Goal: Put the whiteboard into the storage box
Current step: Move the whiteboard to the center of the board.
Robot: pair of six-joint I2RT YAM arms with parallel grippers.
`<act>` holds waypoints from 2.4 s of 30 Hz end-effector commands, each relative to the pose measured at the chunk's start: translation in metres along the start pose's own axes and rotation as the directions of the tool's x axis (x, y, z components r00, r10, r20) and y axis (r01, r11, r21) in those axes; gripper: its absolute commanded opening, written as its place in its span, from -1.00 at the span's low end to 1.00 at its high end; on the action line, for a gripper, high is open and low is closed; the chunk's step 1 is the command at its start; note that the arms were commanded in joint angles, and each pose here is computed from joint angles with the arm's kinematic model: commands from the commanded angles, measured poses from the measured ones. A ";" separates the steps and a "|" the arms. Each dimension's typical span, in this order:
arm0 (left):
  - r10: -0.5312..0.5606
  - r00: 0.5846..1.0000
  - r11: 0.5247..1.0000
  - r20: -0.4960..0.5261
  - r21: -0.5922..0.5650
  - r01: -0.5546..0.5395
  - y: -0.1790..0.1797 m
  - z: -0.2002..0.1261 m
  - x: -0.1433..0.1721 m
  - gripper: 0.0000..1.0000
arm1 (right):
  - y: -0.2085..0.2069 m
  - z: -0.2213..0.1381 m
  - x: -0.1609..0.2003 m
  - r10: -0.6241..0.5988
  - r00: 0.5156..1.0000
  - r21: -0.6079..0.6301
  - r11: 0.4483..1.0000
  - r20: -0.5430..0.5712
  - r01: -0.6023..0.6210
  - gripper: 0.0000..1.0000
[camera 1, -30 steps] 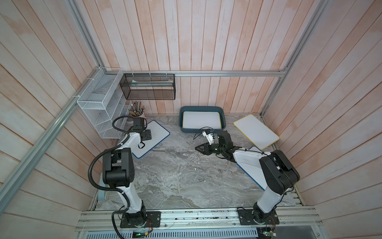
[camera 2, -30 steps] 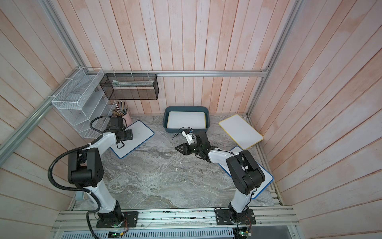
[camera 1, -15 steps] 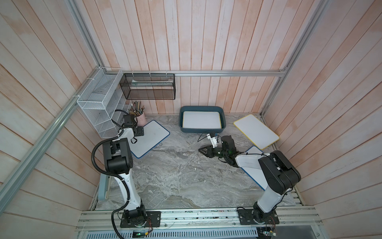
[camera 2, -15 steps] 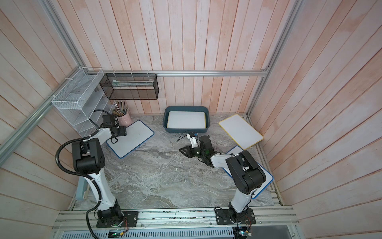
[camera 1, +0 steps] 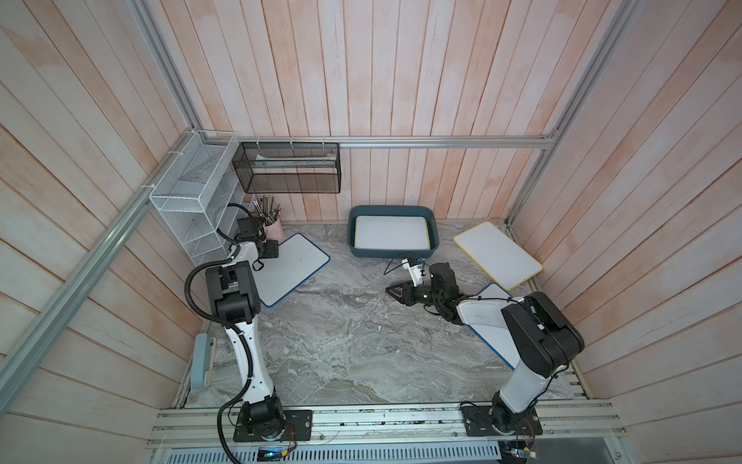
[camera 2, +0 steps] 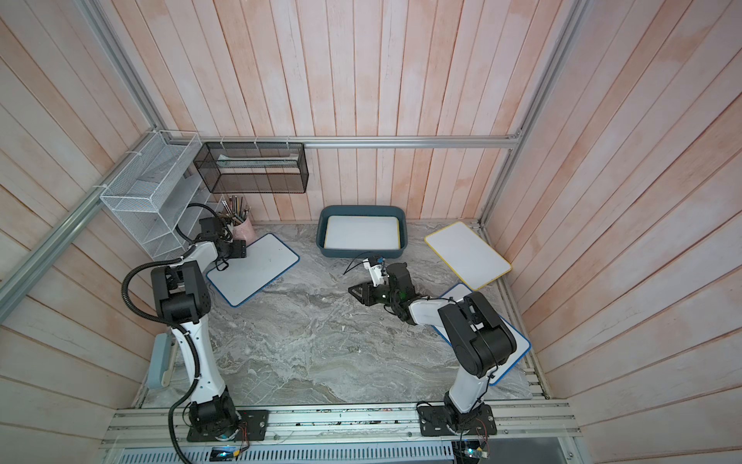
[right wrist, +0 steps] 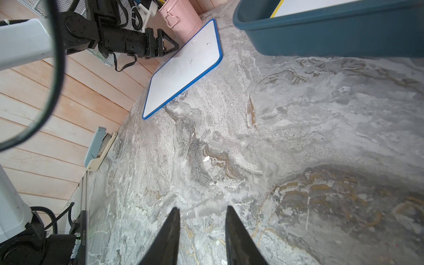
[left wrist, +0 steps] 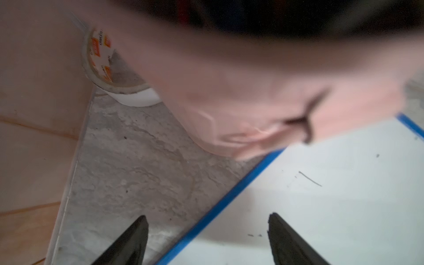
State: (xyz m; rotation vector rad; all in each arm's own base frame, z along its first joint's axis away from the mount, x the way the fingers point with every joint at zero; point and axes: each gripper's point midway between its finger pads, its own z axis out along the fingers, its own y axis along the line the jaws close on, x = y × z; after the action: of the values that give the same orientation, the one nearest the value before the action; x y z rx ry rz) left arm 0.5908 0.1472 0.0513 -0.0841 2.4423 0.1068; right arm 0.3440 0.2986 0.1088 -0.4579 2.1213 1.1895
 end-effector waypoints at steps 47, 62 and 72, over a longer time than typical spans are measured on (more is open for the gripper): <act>-0.025 0.986 0.999 -0.167 -0.036 0.019 0.009 -0.007 0.067 0.67 | -0.012 -0.028 -0.015 0.028 0.994 0.008 1.000 0.108 -0.029 -0.31; -0.056 0.963 0.998 -0.264 0.003 0.059 0.006 0.009 0.092 0.67 | -0.015 -0.037 -0.020 0.047 0.989 0.000 0.999 0.140 -0.047 -0.31; -0.108 0.953 0.975 -0.284 0.155 0.157 0.007 0.005 0.097 0.65 | -0.016 -0.040 -0.021 0.057 0.987 -0.007 0.998 0.152 -0.057 -0.31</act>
State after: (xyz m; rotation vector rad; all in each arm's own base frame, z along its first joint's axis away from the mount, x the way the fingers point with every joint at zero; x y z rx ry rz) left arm 0.5560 0.1449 0.0274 -0.1022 2.5562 -0.0319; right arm 0.3545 0.2570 0.1148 -0.2885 2.0607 1.2036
